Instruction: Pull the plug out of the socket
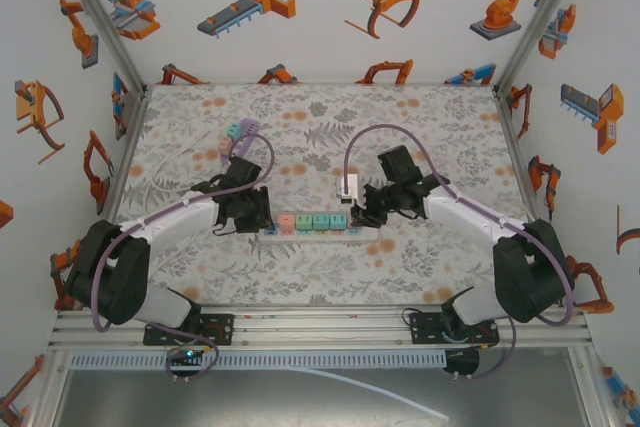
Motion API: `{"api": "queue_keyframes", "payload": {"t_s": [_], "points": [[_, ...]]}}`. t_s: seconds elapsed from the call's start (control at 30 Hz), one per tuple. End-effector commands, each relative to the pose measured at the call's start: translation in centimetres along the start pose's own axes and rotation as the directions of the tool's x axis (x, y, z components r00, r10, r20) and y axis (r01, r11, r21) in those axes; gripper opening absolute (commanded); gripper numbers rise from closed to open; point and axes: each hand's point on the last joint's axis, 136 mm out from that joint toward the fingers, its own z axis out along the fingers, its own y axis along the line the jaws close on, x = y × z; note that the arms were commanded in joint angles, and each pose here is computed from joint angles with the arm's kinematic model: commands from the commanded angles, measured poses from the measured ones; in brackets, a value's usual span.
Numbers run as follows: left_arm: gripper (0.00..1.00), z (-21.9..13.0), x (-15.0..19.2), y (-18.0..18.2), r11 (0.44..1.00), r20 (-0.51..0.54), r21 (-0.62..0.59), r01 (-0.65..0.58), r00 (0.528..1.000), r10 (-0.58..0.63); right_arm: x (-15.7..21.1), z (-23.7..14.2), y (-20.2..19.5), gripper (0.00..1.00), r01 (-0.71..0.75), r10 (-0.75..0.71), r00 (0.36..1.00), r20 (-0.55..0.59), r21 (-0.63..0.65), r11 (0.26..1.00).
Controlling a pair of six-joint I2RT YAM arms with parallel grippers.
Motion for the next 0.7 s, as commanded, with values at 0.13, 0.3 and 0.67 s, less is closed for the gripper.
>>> {"api": "queue_keyframes", "payload": {"t_s": [0.13, 0.3, 0.67], "points": [[0.44, 0.5, 3.1, 4.5, 0.979, -0.091, -0.2, -0.042, 0.996, 0.024, -3.7, -2.3, -0.4, 0.14, 0.066, -0.07, 0.993, 0.093, 0.043, 0.997], [0.46, -1.1, 0.9, 2.5, 0.99, -0.04, -0.135, -0.051, 0.998, 0.046, -4.8, -4.0, -1.0, 0.15, 0.022, -0.033, 0.995, 0.098, 0.112, 0.993], [0.49, -8.5, -4.4, -2.9, 0.988, 0.153, 0.065, -0.141, 0.98, 0.129, -7.8, -10.8, -3.8, 0.16, -0.573, 0.426, 0.799, 0.425, 0.32, 0.754]]}}
